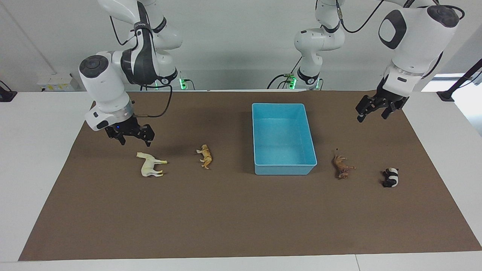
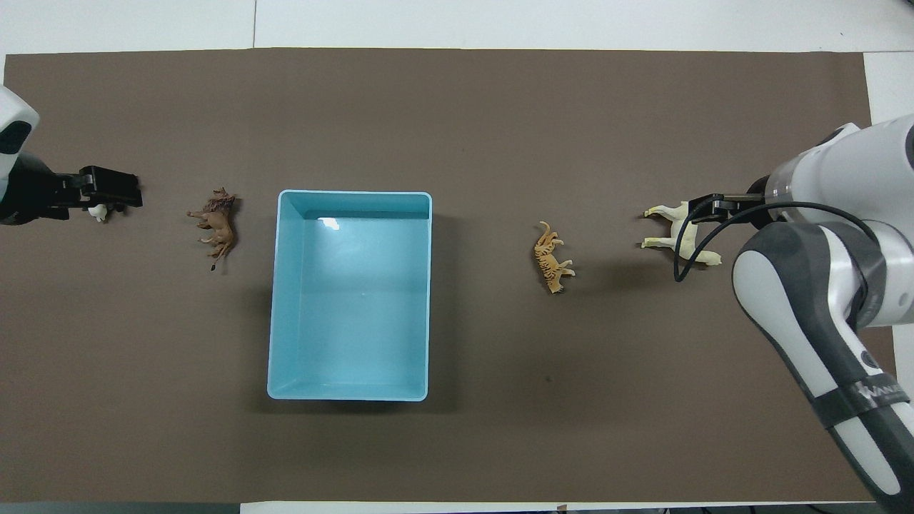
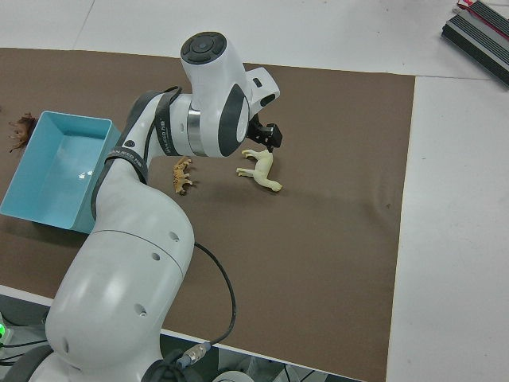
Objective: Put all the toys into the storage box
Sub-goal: 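Lower the left gripper over the brown horse while the right gripper lowers too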
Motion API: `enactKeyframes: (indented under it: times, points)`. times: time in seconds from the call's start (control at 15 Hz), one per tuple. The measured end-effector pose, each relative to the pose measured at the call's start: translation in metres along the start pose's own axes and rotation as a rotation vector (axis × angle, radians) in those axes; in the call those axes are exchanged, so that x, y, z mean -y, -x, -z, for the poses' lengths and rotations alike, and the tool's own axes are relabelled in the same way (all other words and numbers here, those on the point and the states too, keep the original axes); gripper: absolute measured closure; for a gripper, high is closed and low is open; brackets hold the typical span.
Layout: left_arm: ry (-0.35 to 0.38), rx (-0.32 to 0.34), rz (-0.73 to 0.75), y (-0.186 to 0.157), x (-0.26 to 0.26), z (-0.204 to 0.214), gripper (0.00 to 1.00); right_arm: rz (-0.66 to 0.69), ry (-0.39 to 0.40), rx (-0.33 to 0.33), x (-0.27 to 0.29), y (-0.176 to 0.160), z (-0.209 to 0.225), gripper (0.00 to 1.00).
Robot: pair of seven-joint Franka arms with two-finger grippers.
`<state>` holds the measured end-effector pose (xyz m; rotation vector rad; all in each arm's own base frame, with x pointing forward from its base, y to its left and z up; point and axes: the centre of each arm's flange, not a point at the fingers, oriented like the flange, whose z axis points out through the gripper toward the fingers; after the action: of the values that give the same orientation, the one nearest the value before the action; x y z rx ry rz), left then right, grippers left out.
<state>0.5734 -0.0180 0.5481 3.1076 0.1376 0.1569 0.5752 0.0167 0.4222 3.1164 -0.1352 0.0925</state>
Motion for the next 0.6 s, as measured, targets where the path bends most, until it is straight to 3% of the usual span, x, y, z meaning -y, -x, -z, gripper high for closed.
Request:
enactKeyframes:
  times: [0.27, 0.6]
  points:
    - [-0.07, -0.017, -0.04, -0.021, 0.007, -0.088, 0.0, 0.089, 0.0, -0.025, 0.003, -0.006, -0.042, 0.0]
    - [-0.06, -0.064, -0.047, -0.04, 0.01, -0.156, 0.0, 0.187, 0.003, -0.005, 0.003, -0.004, -0.059, 0.0]
